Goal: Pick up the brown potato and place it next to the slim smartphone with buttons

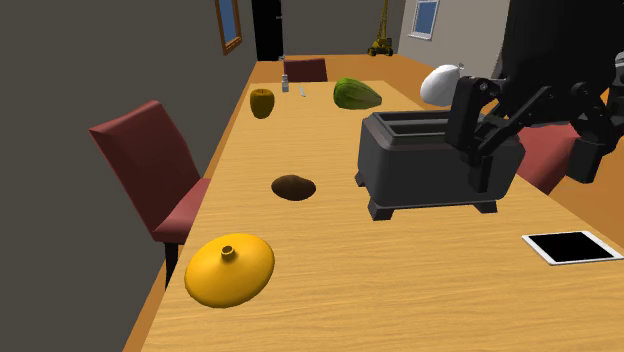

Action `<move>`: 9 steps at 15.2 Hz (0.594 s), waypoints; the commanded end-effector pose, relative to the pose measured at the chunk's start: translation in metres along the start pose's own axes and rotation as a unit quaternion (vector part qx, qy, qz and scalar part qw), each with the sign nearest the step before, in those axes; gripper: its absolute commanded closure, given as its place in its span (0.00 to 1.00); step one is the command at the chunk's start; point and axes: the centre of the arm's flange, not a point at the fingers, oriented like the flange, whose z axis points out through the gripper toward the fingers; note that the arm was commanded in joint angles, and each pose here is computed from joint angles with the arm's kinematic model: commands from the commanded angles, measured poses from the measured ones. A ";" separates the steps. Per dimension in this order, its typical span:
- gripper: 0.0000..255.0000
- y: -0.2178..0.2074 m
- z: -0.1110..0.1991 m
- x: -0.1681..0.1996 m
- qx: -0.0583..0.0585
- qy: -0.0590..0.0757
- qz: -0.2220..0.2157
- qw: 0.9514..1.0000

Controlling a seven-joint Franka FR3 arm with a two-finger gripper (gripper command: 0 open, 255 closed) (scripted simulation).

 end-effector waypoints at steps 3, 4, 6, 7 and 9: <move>0.00 -0.004 0.008 0.023 -0.001 0.005 -0.028 1.000; 0.00 -0.007 0.012 0.035 -0.001 0.008 -0.042 0.999; 0.00 -0.013 0.020 0.057 -0.002 0.014 -0.070 0.997; 0.00 -0.017 0.024 0.069 -0.003 0.016 -0.084 0.996; 0.00 -0.025 0.032 0.091 -0.004 0.022 -0.112 0.993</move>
